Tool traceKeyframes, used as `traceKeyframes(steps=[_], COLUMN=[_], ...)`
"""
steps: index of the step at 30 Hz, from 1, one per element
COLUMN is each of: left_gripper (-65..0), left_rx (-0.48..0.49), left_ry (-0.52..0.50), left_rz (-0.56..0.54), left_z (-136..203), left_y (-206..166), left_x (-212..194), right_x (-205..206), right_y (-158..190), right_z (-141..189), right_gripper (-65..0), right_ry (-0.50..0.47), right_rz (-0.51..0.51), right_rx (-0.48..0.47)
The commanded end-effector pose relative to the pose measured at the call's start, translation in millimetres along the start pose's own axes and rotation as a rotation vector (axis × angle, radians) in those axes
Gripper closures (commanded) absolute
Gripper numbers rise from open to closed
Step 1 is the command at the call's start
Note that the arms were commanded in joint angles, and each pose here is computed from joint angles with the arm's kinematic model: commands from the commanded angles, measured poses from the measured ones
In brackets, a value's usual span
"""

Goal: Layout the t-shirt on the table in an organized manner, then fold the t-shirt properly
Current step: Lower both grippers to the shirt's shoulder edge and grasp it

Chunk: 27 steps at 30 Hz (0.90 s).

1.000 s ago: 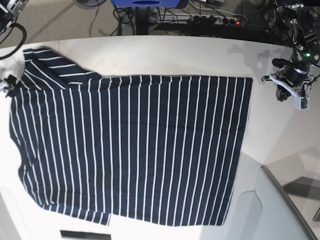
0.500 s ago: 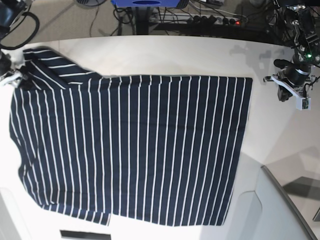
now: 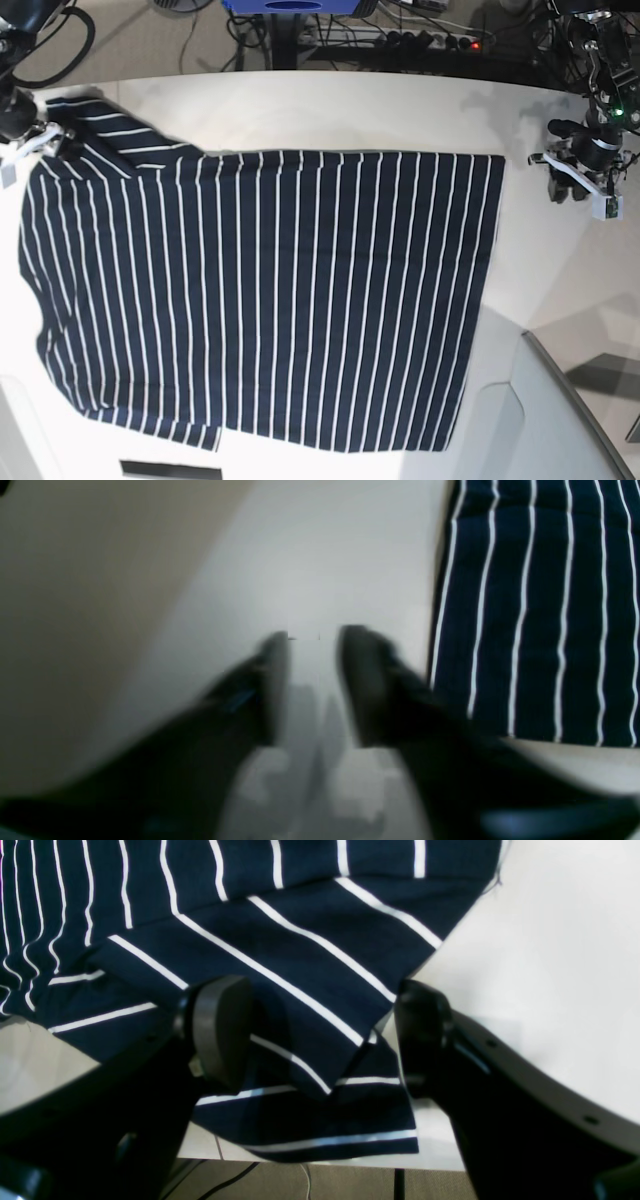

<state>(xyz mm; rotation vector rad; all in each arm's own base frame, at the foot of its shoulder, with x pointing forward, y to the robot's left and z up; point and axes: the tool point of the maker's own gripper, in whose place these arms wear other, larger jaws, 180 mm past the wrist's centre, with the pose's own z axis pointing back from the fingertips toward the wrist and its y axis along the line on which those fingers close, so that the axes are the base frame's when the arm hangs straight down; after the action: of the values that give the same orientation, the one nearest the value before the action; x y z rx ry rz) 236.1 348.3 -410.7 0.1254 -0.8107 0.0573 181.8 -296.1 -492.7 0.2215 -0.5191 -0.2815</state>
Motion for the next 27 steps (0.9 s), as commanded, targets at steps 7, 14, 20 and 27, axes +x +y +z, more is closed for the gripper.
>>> traceKeyframes(steps=[7,14,20,27], left_gripper=[-39.7,-39.8,-43.6,-50.8], left_rx=[0.004,-0.016,-0.098,-0.187], left_ry=[-0.003,0.094,0.084,0.044], left_rz=[-0.006,0.066,0.251,0.294], left_z=[8,6,2,-3], left_y=[5,-7,-21,-43], left_x=[-5,-54,-68,-59], right_x=[-7,-11,-11,-11], right_y=[9,8,8,7], right_z=[-13,-13,-12,-12], right_gripper=[-19.1,-0.3,-0.2,-0.2], right_ry=[0.042,0.051,0.053,0.052], right_rz=[0.008,0.006,0.008,0.011], right_rx=[0.025,0.024,0.022,0.020])
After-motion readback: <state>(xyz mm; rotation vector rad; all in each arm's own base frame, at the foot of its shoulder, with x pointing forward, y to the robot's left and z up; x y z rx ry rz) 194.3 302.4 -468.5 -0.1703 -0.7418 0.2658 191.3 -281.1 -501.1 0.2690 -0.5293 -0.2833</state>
